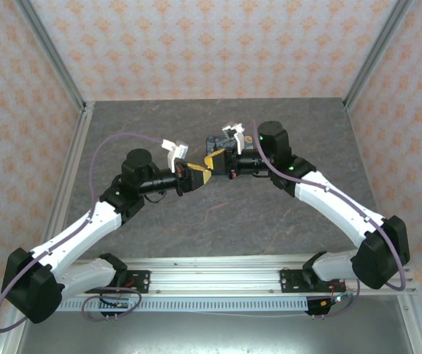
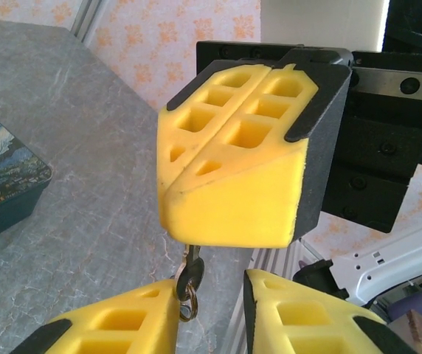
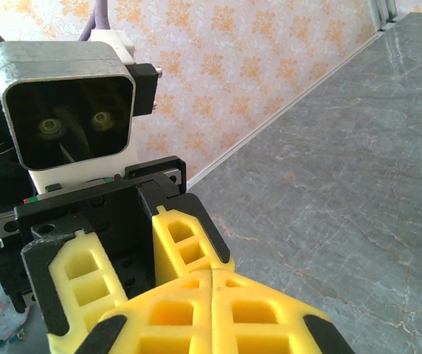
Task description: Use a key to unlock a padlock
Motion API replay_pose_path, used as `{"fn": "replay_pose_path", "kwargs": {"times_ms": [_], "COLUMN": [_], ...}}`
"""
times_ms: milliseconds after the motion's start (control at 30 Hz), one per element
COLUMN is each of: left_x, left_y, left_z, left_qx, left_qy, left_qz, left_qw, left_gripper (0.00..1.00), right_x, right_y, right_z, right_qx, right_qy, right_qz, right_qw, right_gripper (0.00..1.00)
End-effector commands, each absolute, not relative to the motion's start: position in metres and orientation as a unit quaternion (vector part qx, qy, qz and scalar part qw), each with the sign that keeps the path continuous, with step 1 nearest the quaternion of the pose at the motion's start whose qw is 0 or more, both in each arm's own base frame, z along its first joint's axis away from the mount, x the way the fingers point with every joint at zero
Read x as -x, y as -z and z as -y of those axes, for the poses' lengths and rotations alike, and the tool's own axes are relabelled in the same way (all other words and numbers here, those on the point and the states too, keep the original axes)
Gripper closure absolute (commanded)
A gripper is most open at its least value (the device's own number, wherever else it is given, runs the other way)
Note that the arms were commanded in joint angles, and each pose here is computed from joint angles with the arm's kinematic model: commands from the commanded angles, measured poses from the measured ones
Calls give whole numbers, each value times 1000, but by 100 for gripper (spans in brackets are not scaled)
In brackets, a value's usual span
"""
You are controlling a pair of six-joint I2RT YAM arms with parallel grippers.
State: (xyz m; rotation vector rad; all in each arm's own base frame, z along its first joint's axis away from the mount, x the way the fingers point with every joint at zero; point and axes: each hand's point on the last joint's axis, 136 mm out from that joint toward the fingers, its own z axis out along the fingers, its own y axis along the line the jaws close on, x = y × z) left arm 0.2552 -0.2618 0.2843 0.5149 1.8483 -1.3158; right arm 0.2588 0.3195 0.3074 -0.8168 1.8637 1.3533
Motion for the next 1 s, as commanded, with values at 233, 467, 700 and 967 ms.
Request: {"fn": "replay_pose_path", "kwargs": {"times_ms": [233, 467, 700, 967], "left_x": [-255, -252, -256, -266], "left_y": [-303, -306, -307, -300], "left_z": [249, 250, 252, 249], "left_qx": [-195, -190, -181, -166], "left_qy": [546, 557, 565, 559], "left_qz": [-695, -694, -691, -702], "left_qw": [426, 416, 412, 409], "left_gripper": [83, 85, 62, 59], "right_x": [-258, -264, -266, -262], "right_y": [-329, -331, -329, -329], "right_z": [-315, -315, -315, -315], "right_qx": [306, 279, 262, 264], "right_qy": [-539, -550, -562, -566], "right_qz": [-688, -685, -680, -680], "right_qw": [378, 388, 391, 383], "right_gripper": [100, 100, 100, 100]}}
